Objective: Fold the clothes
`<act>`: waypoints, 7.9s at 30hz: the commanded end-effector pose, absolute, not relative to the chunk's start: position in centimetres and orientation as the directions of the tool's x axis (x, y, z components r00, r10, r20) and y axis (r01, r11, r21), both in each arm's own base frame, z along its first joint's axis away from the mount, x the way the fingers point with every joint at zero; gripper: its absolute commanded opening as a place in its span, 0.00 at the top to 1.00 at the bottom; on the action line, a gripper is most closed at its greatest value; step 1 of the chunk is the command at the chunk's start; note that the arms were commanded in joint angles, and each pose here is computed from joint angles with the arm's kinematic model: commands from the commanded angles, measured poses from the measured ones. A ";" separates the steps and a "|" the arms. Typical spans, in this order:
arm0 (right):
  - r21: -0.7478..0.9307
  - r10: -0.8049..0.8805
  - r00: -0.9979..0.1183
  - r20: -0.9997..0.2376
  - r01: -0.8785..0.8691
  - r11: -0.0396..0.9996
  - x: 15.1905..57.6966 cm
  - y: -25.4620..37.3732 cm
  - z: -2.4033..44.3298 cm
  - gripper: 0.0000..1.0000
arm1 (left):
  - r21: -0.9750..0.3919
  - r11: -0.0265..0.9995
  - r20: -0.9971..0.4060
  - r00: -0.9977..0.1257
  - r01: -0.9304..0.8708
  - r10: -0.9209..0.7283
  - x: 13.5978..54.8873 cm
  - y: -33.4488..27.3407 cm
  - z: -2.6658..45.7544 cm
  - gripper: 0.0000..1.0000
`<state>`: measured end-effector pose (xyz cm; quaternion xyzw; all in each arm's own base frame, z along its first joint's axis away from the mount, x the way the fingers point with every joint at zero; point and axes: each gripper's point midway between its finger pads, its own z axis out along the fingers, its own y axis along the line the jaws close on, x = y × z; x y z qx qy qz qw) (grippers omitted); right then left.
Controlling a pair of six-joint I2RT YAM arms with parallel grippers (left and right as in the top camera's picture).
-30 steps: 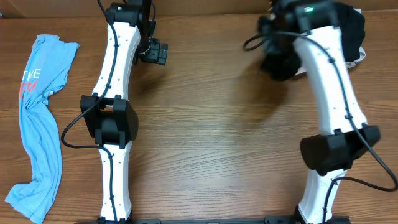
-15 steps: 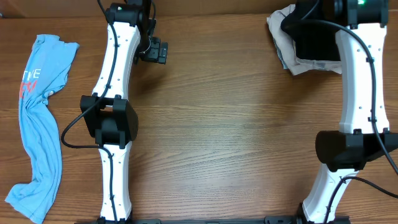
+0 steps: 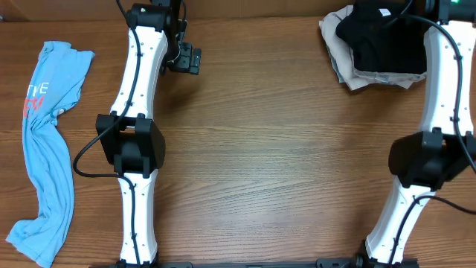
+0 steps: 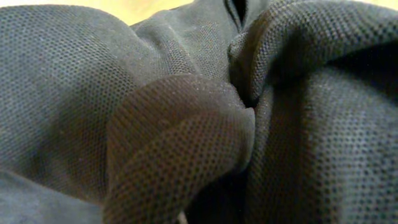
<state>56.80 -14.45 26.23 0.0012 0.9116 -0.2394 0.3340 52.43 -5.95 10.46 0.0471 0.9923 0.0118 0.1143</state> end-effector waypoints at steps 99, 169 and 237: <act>0.099 0.118 -0.206 -0.971 0.100 0.990 36.0 -5.9 56.2 0.00 | 0.033 0.995 -0.268 -0.959 0.091 0.097 53.6 -6.0 10.7 0.00; 0.109 0.111 0.021 -0.994 -0.089 0.990 24.7 1.2 18.3 0.00 | 0.033 0.995 -0.268 -0.959 0.091 0.097 53.6 -6.0 10.7 0.00; 0.125 0.123 -0.025 -0.992 -0.083 0.989 24.6 1.2 17.2 0.00 | -0.023 0.996 -0.850 -0.526 0.092 0.029 43.8 -4.6 39.9 0.00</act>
